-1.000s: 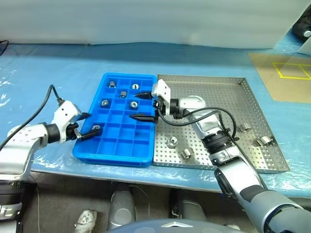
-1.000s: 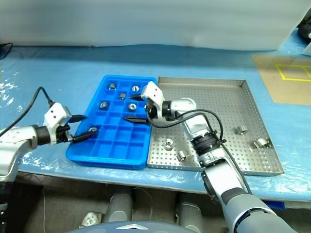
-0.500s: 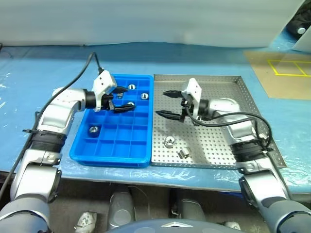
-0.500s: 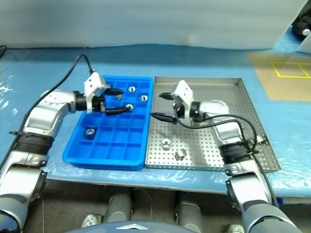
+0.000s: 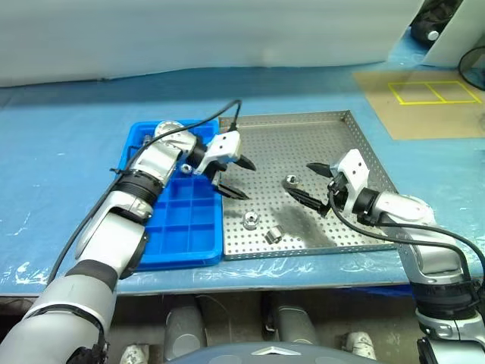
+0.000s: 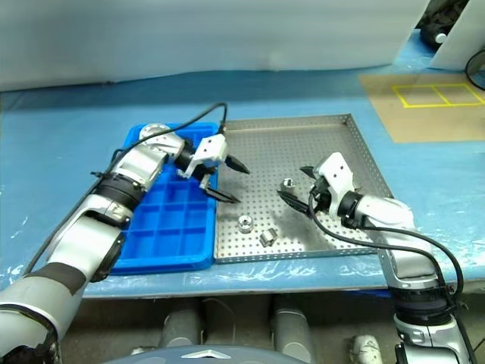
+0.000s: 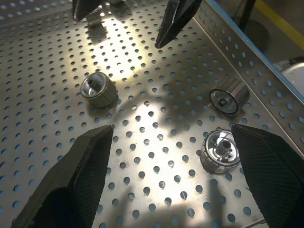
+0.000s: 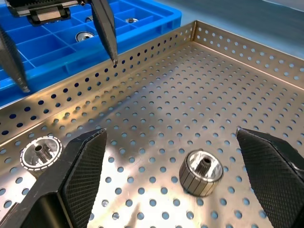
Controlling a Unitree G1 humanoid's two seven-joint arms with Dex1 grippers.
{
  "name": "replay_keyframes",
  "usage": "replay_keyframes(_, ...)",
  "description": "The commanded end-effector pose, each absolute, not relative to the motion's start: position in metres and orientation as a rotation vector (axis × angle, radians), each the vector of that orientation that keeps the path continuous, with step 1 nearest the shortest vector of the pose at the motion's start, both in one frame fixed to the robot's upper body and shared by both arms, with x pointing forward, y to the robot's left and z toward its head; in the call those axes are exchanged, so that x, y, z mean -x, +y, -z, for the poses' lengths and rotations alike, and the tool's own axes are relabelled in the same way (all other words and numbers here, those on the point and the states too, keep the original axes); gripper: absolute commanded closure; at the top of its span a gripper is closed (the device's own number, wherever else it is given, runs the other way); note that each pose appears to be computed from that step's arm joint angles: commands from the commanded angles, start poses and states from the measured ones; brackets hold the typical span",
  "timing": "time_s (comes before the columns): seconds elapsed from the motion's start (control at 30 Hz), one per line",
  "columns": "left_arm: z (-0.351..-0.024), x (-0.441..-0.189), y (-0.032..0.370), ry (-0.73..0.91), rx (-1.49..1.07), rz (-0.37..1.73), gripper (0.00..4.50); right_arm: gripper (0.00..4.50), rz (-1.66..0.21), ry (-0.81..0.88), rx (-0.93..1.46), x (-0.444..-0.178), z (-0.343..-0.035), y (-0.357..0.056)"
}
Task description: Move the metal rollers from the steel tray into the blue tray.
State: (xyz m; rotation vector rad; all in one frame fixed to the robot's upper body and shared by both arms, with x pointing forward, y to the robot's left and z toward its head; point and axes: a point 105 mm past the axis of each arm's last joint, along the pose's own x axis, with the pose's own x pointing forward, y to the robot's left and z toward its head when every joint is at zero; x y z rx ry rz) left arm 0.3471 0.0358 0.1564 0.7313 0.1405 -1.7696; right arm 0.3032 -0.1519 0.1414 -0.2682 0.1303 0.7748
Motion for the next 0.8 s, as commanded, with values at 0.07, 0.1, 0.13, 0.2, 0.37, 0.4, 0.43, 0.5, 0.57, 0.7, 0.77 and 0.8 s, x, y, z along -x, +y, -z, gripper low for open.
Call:
replay_keyframes(0.07, -0.16, -0.342, 0.031, 0.1, -0.985, 1.859, 0.26, 0.0, -0.74, 0.081, 0.261, -0.295, -0.152, -0.151)
replay_keyframes(0.1, -0.159, -0.341, 0.031, 0.096, -1.027, 1.87, 0.26, 0.0, -0.735, 0.083, 0.26, -0.295, -0.152, -0.152)
replay_keyframes(0.13, -0.157, -0.34, 0.03, 0.095, -1.069, 1.885, 0.26, 0.0, -0.727, 0.083, 0.257, -0.295, -0.151, -0.152)
replay_keyframes(0.2, -0.154, -0.338, 0.029, 0.088, -1.131, 1.909, 0.26, 0.0, -0.716, 0.081, 0.251, -0.295, -0.15, -0.152)
replay_keyframes(0.37, -0.144, -0.331, 0.02, 0.09, -1.185, 1.967, 0.26, 0.0, -0.708, 0.084, 0.241, -0.293, -0.144, -0.148)
replay_keyframes(0.4, -0.143, -0.329, 0.019, 0.092, -1.182, 1.977, 0.26, 0.0, -0.706, 0.085, 0.237, -0.293, -0.144, -0.148)
replay_keyframes(0.43, -0.142, -0.328, 0.019, 0.092, -1.179, 1.985, 0.26, 0.0, -0.703, 0.086, 0.234, -0.293, -0.143, -0.148)
replay_keyframes(0.5, -0.138, -0.323, 0.018, 0.099, -1.179, 2.009, 0.26, 0.0, -0.697, 0.09, 0.235, -0.292, -0.141, -0.149)
replay_keyframes(0.57, -0.135, -0.319, 0.02, 0.106, -1.187, 2.033, 0.26, 0.0, -0.694, 0.093, 0.237, -0.291, -0.14, -0.149)
replay_keyframes(0.7, -0.125, -0.317, 0.021, 0.138, -1.219, 2.047, 0.26, 0.0, -0.687, 0.089, 0.228, -0.291, -0.141, -0.148)
replay_keyframes(0.77, -0.122, -0.317, 0.019, 0.152, -1.214, 2.047, 0.26, 0.0, -0.681, 0.088, 0.229, -0.291, -0.14, -0.149)
replay_keyframes(0.8, -0.121, -0.318, 0.017, 0.153, -1.214, 2.045, 0.26, 0.0, -0.678, 0.088, 0.231, -0.29, -0.14, -0.149)
